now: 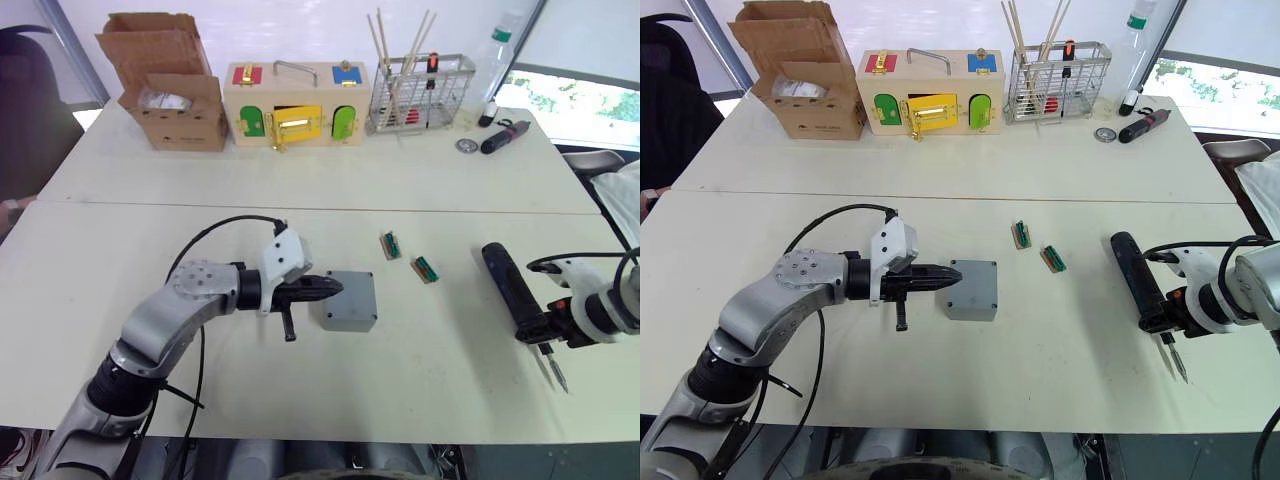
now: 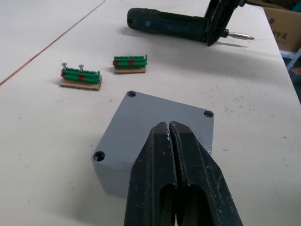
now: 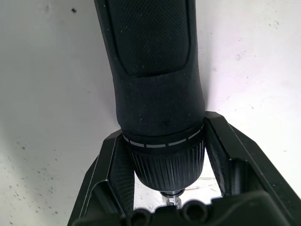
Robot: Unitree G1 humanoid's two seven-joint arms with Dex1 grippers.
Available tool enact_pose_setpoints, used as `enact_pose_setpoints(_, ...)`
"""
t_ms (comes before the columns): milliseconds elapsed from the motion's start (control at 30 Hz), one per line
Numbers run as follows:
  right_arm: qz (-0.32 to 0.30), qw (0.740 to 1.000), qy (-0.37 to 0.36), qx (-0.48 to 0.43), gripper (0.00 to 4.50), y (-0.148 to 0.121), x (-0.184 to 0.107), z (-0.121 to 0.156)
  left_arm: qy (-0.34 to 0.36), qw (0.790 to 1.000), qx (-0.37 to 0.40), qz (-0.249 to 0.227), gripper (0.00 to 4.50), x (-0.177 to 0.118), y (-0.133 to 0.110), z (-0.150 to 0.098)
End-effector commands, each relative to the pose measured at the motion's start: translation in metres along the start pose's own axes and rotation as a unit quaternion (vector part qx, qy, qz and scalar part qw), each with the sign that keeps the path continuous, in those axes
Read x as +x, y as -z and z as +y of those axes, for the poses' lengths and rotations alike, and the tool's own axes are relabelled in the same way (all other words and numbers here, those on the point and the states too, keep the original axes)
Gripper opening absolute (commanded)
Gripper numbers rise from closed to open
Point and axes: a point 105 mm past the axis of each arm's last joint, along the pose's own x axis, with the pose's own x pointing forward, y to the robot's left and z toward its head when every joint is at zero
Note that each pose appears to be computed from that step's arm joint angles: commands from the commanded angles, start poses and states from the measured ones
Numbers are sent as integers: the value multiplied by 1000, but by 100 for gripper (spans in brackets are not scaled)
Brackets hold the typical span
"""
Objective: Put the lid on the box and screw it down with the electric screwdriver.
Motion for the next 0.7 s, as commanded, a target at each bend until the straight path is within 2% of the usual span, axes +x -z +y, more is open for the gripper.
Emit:
enact_pose_setpoints(33, -135, 989, 4, 60, 178, -47, -28, -9, 1, 999, 44, 13, 0, -7, -7, 12)
enact_pose_setpoints(100, -212, 974, 5, 82, 178, -69, -52, -12, 16, 997, 62, 35, 0, -12, -2, 16)
enact_pose_setpoints(167, -297, 947, 40, 112, 178, -85, -86, -25, 28, 996, 72, 44, 0, -17, -3, 20)
enact_pose_setpoints(233, -407, 904, 58, 115, 178, -100, -136, -25, 33, 996, 75, 42, 0, -21, -9, 28)
enact_pose_setpoints(300, -498, 858, 51, 113, 178, -110, -170, -13, 42, 996, 68, 28, 0, -22, -17, 33)
enact_pose_setpoints(367, -575, 813, 10, 87, 178, -123, -185, 15, 56, 997, 53, 6, 0, -20, -26, 37)
enact_pose_setpoints(467, -674, 733, -80, 41, 178, -131, -194, 62, 79, 996, 38, -15, 0, -15, -37, 39)
enact_pose_setpoints(533, -714, 693, -99, 33, 178, -136, -191, 83, 85, 996, 28, -18, 0, -15, -38, 42)
enact_pose_setpoints(567, -727, 680, -89, 28, 178, -141, -185, 91, 92, 995, 19, -19, 0, -15, -39, 42)
enact_pose_setpoints(600, -727, 680, -92, 16, 178, -146, -176, 102, 100, 995, 13, -20, 0, -14, -40, 41)
enact_pose_setpoints(700, -731, 660, -170, -45, 178, -147, -167, 148, 122, 992, 18, -14, 0, -10, -42, 33)
